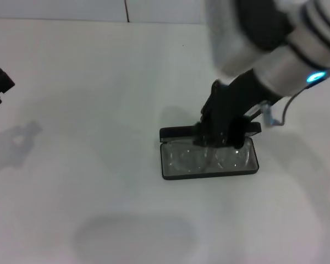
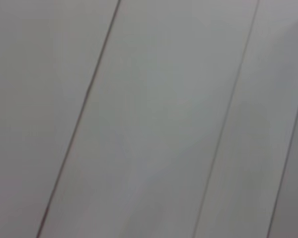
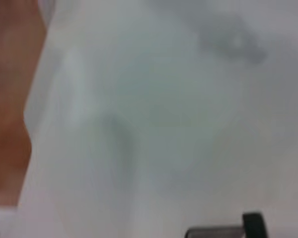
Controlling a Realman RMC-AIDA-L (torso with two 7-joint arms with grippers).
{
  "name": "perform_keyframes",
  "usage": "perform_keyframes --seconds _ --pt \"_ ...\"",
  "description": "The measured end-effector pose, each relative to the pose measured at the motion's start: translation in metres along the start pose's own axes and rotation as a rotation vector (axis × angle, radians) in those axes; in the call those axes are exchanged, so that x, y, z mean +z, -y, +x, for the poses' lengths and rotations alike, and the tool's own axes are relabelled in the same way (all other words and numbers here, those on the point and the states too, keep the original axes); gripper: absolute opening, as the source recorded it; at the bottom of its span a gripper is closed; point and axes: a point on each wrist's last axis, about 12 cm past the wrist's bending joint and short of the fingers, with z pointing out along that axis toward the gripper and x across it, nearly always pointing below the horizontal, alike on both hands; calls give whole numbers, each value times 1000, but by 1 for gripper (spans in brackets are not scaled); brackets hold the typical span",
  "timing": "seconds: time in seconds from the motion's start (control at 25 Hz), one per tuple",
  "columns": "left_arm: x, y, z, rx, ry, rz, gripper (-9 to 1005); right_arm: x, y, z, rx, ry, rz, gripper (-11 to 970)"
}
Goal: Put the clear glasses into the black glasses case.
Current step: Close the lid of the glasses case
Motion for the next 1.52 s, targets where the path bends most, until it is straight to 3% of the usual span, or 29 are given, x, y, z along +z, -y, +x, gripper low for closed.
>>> perform_keyframes --seconds 0.2,0.24,0.32,0.4,0.56,0.8,1.0,1.12,1.28,1.52 --pt "14 4 -1 -24 -7 72 134 -39 -7 34 70 311 42 158" --pt "20 5 -1 -32 -10 93 134 -55 -9 57 106 433 79 158" --pt "33 7 -1 -45 -12 138 134 -67 -11 80 154 521 121 158" --pt "55 10 -3 -54 -17 207 134 -84 -18 123 244 667 196 158" --pt "103 18 -7 -66 -43 335 134 -101 -50 213 428 901 373 159" --pt "169 33 0 -67 -192 446 154 -91 -106 295 628 1096 577 159" --pt "223 49 19 -24 -391 481 171 -80 -147 330 748 1167 741 159" --pt "241 54 30 9 -465 459 178 -73 -157 338 793 1175 778 159" --pt "254 57 39 49 -533 434 176 -67 -162 341 820 1174 783 160" --pt "253 56 48 55 -572 411 173 -62 -157 340 826 1185 782 160"
